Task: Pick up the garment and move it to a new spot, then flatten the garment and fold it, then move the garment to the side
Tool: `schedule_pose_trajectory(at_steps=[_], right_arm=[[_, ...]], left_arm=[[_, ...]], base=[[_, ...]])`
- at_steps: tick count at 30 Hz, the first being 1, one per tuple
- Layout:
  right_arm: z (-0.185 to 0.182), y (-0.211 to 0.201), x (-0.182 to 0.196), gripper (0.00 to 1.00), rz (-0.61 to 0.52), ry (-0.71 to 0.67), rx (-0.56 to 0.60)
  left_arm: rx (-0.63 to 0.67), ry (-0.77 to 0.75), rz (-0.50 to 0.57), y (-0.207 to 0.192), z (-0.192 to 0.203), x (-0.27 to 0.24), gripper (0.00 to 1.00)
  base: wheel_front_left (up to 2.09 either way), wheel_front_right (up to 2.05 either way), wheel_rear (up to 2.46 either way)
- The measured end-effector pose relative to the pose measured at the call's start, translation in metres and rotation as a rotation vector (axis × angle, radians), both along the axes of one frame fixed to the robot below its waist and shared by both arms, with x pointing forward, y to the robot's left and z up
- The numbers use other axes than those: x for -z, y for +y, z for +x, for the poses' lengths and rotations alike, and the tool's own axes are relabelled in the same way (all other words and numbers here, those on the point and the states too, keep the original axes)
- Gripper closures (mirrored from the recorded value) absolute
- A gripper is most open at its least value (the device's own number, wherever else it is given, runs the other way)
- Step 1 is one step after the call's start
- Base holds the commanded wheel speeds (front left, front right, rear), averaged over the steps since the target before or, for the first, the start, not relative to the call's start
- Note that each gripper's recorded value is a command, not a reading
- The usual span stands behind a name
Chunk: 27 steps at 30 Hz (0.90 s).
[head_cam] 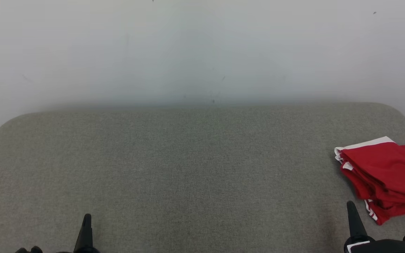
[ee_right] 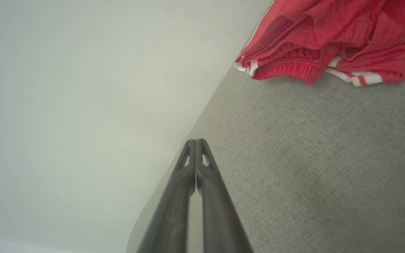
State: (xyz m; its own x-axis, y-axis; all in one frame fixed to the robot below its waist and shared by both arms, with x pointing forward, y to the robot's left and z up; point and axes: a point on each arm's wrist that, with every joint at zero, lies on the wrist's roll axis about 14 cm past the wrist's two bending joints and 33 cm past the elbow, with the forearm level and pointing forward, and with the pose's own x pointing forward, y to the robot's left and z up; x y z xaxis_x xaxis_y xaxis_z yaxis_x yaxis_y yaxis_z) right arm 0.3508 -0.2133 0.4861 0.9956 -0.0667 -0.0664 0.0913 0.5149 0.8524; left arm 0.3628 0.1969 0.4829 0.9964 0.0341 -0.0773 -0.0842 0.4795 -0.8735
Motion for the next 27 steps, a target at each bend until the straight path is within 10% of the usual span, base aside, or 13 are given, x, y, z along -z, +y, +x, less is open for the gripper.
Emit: schedule_pose_trajectory(at_steps=[27], right_arm=[[0.01,-0.005,-0.008,1.0,0.254,-0.041,0.022]], left_arm=[[0.04,-0.022,-0.237,-0.011,0.02,-0.012,1.0]], base=[[0.0,0.0,0.0]])
